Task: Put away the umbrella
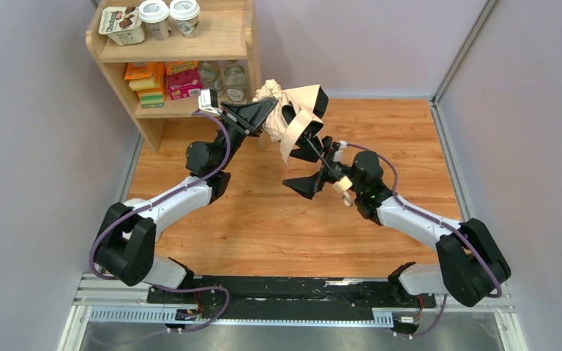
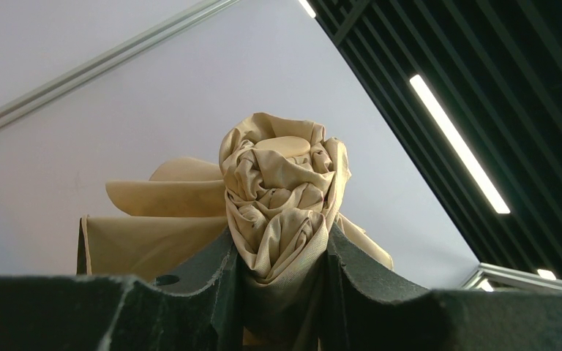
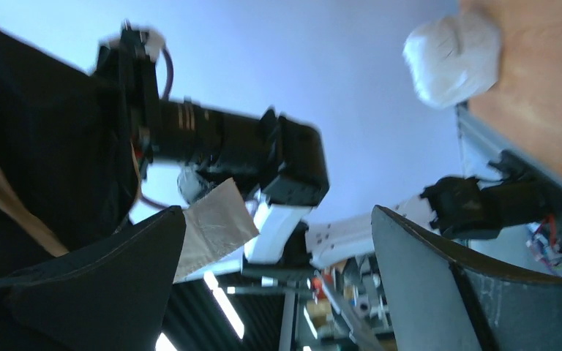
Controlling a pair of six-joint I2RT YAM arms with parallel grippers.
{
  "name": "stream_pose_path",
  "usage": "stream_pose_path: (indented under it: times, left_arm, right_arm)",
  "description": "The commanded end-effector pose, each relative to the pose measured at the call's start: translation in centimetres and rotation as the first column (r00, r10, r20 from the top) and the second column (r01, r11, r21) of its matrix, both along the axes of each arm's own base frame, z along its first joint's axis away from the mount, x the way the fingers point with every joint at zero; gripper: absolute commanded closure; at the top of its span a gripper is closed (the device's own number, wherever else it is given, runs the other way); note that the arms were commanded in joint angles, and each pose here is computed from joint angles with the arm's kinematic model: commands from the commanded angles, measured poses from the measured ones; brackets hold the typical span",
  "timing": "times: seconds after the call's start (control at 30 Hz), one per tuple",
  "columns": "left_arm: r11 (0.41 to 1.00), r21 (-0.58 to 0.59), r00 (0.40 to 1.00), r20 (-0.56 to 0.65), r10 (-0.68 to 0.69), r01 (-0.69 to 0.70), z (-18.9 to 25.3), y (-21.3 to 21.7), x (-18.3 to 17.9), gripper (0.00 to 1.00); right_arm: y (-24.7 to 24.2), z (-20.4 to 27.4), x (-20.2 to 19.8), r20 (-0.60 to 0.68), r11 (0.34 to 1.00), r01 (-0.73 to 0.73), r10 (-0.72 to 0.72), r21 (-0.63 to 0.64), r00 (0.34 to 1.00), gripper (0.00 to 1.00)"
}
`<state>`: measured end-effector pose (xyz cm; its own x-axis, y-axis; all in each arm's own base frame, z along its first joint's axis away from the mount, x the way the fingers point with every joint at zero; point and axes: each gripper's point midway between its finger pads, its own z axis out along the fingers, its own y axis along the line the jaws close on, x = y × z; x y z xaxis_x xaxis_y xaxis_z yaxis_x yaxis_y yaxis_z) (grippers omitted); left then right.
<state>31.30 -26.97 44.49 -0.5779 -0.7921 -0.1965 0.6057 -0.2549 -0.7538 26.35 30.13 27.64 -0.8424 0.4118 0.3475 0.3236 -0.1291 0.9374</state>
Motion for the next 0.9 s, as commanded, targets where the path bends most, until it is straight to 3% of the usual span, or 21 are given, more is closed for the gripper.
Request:
stream_pose_path:
  times: [0.0, 0.1, 0.43, 0.63, 0.87]
  left_arm:
    - [0.986, -0.164, 0.971, 0.238, 0.025, 0.014, 6.8, 3.1, -4.9, 1.00]
    - [0.986, -0.168, 0.970, 0.240, 0.024, 0.017, 6.9, 3.1, -5.0, 1.00]
    - [0.986, -0.164, 0.969, 0.247, 0.023, 0.018, 7.0, 3.0, -5.0, 1.00]
    - [0.988, -0.152, 0.970, 0.243, 0.018, 0.020, 6.6, 2.6, -4.9, 1.00]
    - [0.988, -0.151, 0.968, 0.251, 0.006, 0.033, 6.8, 2.4, -5.4, 1.00]
  right_arm:
    - [1.4, 8.6, -1.8, -0.164, 0.914, -0.082, 0.159, 0.397, 0.974, 0.01]
    - [1.8, 9.8, -2.4, -0.182, 0.885, -0.087, 0.188, 0.457, 0.965, 0.02]
    - [1.6, 9.1, -3.2, -0.333, 0.889, 0.018, 0.152, 0.457, 0.931, 0.06]
    - [1.8, 10.0, -2.8, -0.343, 0.882, 0.031, 0.151, 0.471, 0.927, 0.07]
    - [1.8, 10.1, -2.0, -0.345, 0.855, 0.073, 0.127, 0.513, 0.930, 0.35]
